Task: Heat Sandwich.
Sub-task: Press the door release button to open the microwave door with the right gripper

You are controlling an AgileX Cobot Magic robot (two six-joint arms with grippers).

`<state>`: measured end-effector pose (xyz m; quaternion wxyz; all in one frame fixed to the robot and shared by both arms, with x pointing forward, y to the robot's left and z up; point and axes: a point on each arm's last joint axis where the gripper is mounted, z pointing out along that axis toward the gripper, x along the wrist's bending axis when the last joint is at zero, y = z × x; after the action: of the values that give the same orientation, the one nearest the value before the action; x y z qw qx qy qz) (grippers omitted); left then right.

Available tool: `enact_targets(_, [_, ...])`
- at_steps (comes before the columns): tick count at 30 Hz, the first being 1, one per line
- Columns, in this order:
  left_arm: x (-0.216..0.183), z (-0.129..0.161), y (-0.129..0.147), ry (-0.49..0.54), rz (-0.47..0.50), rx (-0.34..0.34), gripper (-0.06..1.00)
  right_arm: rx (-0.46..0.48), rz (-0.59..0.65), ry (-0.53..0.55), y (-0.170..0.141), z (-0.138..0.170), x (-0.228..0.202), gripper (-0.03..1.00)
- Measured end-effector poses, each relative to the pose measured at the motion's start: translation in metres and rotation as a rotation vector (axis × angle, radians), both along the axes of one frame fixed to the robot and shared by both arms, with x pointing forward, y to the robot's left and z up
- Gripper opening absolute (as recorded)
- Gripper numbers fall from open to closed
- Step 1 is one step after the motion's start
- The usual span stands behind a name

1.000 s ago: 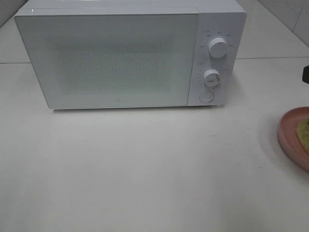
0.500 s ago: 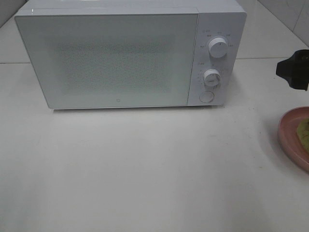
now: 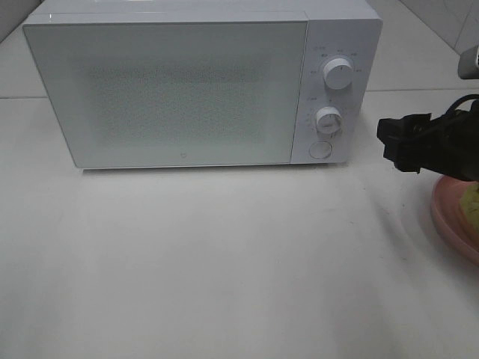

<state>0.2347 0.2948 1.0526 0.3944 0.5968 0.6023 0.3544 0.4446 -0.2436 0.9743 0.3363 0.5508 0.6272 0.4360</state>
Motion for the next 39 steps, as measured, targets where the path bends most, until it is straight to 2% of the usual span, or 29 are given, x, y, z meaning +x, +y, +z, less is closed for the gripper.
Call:
enact_targets(7, [0.0, 0.0, 0.0, 0.0, 0.0, 0.0, 0.99, -0.015, -0.029, -0.13, 0.018, -0.006, -0.018, 0.76])
enact_targets(13, [0.0, 0.0, 0.0, 0.0, 0.0, 0.0, 0.99, -0.044, -0.061, -0.157, 0.036, -0.019, -0.024, 0.76])
enact_targets(26, [0.0, 0.0, 0.0, 0.0, 0.0, 0.0, 0.99, -0.064, -0.111, -0.128, 0.062, -0.054, -0.029, 0.76])
enact_targets(35, [0.0, 0.0, 0.0, 0.0, 0.0, 0.0, 0.99, -0.057, -0.116, -0.133, 0.068, -0.055, -0.024, 0.76])
enact_targets(38, [0.0, 0.0, 0.0, 0.0, 0.0, 0.0, 0.99, -0.04, -0.122, -0.131, 0.068, -0.055, -0.024, 0.76])
enact_targets(39, [0.0, 0.0, 0.0, 0.0, 0.0, 0.0, 0.99, 0.013, -0.141, -0.125, 0.068, -0.055, -0.024, 0.76])
